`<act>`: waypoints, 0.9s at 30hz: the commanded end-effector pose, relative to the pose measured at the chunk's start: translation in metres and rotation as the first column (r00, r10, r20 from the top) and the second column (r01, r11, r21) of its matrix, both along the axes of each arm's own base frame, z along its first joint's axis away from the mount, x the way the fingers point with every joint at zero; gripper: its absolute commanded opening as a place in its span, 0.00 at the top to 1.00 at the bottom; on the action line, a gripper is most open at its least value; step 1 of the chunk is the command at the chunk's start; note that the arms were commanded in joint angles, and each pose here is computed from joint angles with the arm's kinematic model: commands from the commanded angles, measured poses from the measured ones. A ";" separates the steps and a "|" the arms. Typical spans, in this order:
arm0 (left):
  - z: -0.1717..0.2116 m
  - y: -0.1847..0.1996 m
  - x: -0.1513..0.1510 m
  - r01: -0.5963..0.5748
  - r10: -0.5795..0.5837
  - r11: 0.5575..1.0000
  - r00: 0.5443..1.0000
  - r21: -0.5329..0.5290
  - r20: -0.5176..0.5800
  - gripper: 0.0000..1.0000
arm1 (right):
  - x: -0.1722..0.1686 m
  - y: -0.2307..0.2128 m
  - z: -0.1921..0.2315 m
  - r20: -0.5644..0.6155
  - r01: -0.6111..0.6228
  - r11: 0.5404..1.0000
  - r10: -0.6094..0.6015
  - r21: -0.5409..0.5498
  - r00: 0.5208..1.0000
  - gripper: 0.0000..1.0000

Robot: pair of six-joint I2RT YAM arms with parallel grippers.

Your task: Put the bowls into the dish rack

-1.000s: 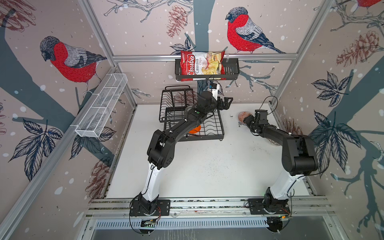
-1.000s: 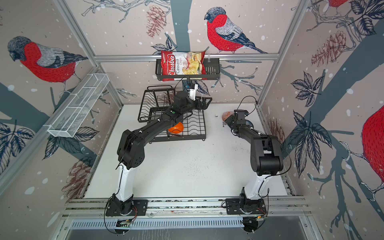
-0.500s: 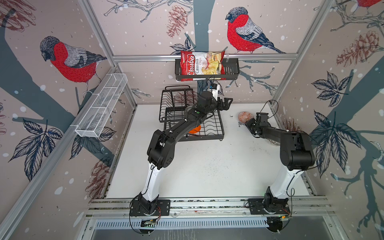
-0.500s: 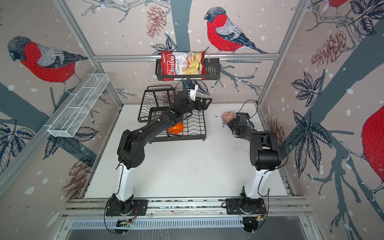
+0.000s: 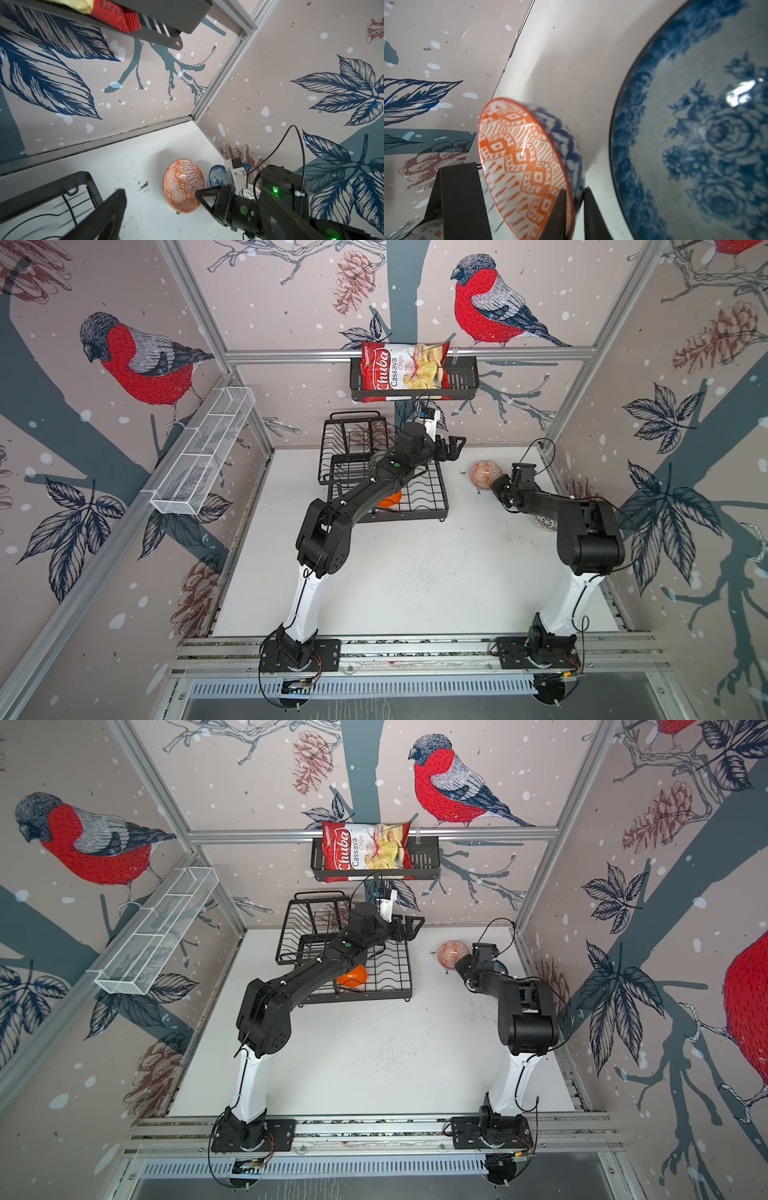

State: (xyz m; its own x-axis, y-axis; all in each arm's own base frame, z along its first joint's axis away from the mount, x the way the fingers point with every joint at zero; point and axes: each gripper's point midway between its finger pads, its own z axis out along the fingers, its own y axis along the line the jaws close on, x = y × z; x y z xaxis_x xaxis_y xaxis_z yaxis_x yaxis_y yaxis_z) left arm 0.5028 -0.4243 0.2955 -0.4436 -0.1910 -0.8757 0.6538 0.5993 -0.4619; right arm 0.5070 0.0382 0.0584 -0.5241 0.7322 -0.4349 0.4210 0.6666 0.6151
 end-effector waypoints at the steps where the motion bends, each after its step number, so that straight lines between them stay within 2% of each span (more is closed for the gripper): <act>1: 0.004 -0.005 -0.002 0.023 -0.023 1.000 1.000 -0.015 0.002 0.01 | 0.004 0.010 0.006 0.025 -0.045 0.999 0.045 -0.004 0.999 0.92; 4: -0.002 -0.010 0.000 0.038 -0.038 0.999 0.999 -0.009 -0.021 0.01 | 0.004 0.014 0.019 0.059 -0.057 0.998 0.059 -0.028 0.997 0.98; 9: -0.016 -0.020 0.006 0.058 -0.056 0.998 0.996 0.022 -0.064 0.01 | -0.001 0.025 0.061 0.197 -0.069 0.995 0.082 -0.074 0.977 0.99; 17: -0.035 -0.032 0.011 0.051 -0.047 0.997 0.996 0.056 -0.081 0.02 | -0.021 0.042 0.125 0.408 -0.050 0.990 0.100 -0.130 0.908 0.99; 27: -0.057 -0.039 0.020 0.001 0.010 0.991 0.997 0.130 -0.079 0.19 | -0.041 0.052 0.161 0.517 0.020 0.981 0.085 -0.193 0.852 0.99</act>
